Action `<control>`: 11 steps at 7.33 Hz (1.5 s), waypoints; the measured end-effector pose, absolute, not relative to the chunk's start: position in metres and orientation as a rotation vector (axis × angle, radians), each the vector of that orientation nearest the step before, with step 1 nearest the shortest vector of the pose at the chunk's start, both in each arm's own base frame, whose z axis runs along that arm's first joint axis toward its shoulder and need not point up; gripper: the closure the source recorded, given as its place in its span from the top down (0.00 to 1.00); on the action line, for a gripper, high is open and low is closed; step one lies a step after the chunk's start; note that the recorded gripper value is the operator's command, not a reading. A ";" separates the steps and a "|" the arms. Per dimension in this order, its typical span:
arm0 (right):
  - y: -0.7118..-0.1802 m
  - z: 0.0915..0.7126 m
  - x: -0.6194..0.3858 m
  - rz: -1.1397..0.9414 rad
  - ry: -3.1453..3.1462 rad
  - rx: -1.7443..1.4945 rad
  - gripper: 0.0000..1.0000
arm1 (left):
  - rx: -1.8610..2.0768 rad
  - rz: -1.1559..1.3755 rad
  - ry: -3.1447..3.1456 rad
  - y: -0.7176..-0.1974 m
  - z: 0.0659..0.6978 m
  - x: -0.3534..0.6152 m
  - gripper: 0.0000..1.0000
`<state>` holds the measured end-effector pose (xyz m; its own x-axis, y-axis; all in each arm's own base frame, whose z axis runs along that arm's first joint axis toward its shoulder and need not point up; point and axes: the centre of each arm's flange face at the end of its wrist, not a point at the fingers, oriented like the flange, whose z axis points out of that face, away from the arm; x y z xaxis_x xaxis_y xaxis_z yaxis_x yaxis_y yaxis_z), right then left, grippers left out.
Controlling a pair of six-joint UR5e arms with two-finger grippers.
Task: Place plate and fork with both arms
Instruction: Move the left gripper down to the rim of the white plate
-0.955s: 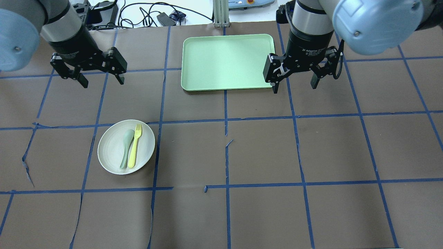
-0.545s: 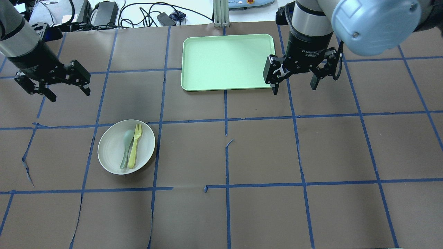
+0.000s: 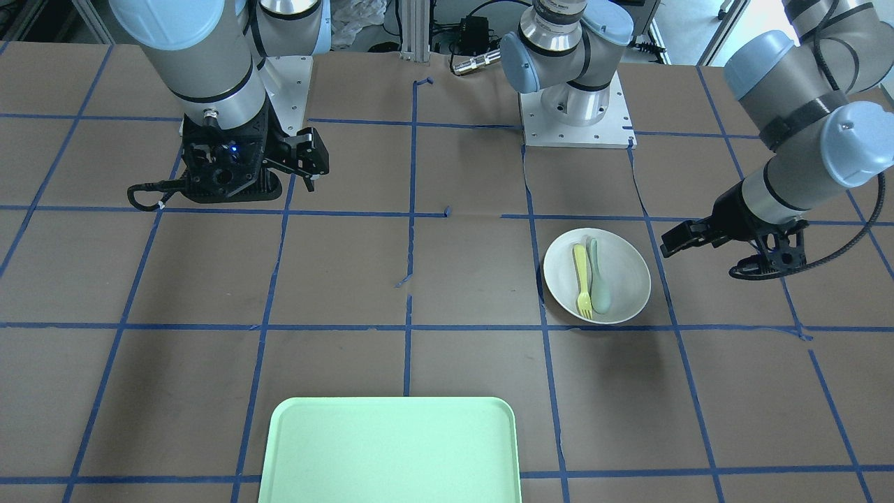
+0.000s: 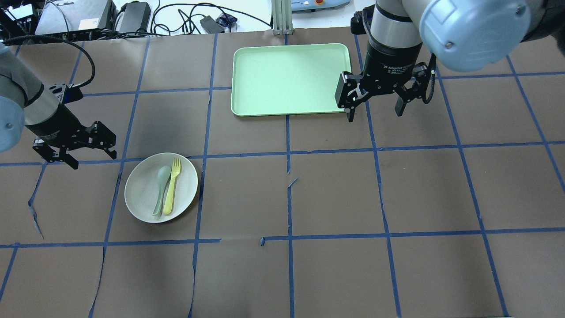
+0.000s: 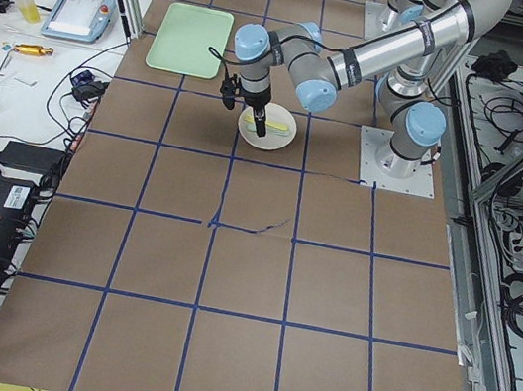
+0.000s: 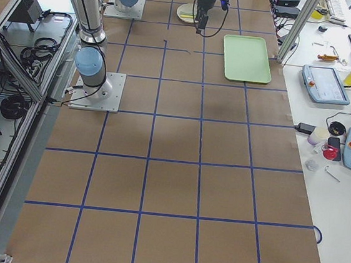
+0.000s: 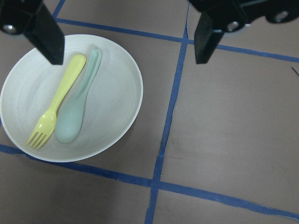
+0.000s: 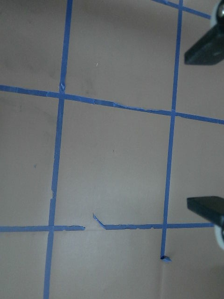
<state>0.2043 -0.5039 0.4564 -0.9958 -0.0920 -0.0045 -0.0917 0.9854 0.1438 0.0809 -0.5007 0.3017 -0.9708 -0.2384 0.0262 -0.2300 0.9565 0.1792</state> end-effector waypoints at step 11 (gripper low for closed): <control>-0.502 0.447 0.204 -0.258 -3.123 0.139 1.00 | 0.119 -0.388 -3.001 -0.485 0.181 0.089 0.71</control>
